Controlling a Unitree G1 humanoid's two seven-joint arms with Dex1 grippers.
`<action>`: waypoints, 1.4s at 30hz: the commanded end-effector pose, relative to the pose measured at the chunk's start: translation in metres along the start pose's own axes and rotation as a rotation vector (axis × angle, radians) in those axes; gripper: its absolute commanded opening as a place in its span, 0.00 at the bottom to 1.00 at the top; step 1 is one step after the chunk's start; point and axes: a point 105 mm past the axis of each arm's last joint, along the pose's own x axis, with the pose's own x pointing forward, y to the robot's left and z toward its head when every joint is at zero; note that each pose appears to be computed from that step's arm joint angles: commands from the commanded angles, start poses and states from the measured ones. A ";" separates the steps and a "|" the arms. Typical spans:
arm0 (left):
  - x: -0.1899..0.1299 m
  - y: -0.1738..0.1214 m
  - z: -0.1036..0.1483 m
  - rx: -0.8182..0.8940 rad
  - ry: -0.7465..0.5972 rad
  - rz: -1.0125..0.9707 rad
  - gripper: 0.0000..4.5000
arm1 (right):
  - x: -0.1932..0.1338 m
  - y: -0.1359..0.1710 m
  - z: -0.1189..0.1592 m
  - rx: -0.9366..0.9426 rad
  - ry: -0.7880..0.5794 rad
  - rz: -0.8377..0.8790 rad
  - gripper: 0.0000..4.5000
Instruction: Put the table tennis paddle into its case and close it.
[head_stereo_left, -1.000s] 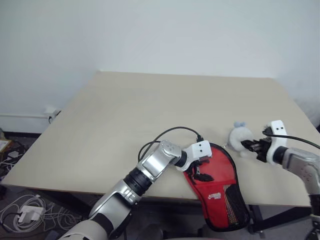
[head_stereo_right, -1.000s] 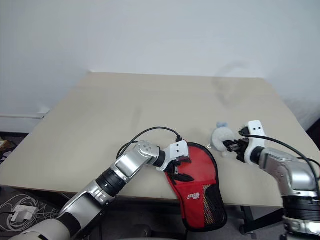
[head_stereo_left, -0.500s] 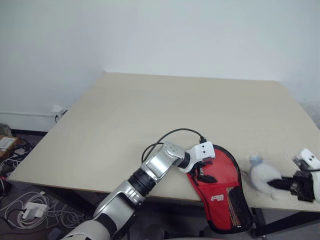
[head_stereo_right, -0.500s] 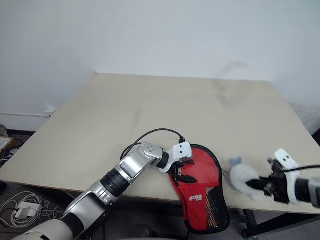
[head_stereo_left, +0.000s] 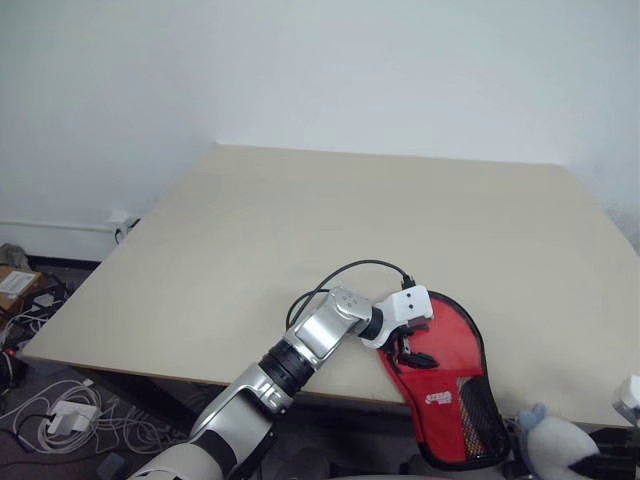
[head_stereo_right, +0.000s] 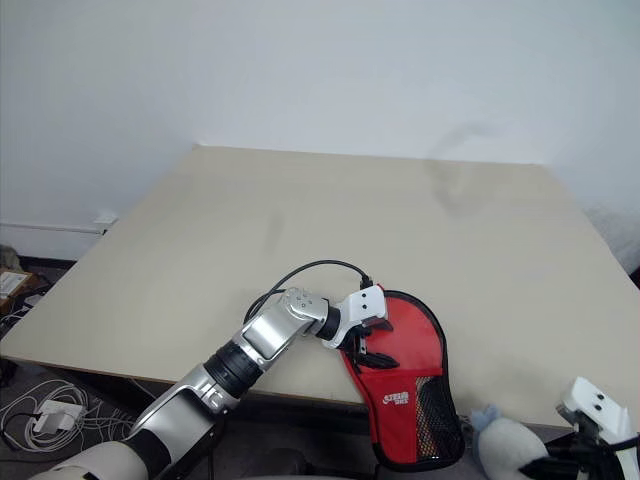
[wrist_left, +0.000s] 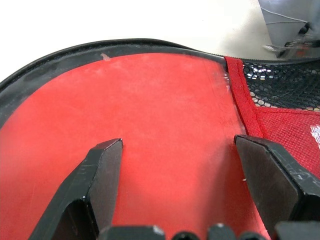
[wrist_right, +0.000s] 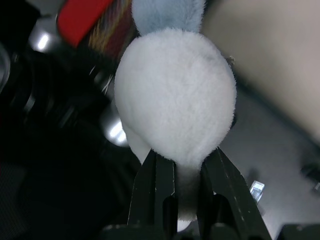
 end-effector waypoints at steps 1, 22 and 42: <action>0.007 -0.006 -0.039 -0.103 0.120 -0.014 0.84 | -0.001 0.007 -0.008 -0.052 0.061 0.013 0.01; 0.001 0.005 -0.032 -0.095 0.077 -0.014 0.84 | -0.028 -0.012 0.040 -0.128 -0.141 -0.122 0.99; -0.168 0.051 0.001 -0.017 -0.225 0.400 0.84 | 0.041 -0.082 0.223 -0.107 -0.945 -0.425 0.99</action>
